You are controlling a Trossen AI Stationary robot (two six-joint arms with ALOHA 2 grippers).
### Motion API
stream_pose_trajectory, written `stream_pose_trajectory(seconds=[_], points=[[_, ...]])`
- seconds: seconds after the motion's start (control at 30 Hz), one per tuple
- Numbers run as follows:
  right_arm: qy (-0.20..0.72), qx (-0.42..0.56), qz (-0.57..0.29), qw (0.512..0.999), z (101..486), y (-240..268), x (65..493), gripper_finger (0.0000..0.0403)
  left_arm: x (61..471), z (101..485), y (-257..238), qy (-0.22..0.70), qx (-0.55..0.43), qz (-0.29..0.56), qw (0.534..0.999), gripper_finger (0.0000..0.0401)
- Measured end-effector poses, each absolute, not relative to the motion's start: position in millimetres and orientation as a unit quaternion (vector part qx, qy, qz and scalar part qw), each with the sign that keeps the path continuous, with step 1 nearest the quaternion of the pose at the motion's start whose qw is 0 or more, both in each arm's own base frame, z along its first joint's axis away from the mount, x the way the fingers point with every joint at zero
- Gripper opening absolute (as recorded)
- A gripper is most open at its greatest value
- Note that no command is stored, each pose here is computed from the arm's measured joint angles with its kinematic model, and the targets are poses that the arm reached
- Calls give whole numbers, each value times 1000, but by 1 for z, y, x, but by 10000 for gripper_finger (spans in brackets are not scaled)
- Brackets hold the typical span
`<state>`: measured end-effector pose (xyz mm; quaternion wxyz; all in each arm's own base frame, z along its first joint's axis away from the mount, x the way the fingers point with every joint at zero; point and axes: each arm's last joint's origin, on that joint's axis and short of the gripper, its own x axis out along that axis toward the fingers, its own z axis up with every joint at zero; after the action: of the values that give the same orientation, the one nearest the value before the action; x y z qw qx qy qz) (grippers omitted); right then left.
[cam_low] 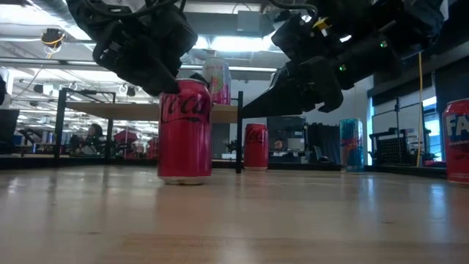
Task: Place canned beverage on shelf
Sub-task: Put the bottom red black soda can on the shelf
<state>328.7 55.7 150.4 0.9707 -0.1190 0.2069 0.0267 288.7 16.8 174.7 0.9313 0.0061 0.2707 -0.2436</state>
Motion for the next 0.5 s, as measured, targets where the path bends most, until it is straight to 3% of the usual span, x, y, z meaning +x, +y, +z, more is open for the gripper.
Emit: stream_pose_trajectory(seconds=[0.2, 0.5], points=[[207, -119, 27, 971, 150, 56, 329, 1, 287, 182, 19, 274, -9, -196, 942, 311], [206, -119, 27, 971, 151, 56, 329, 1, 270, 225, 20, 233, -30, -121, 965, 311]])
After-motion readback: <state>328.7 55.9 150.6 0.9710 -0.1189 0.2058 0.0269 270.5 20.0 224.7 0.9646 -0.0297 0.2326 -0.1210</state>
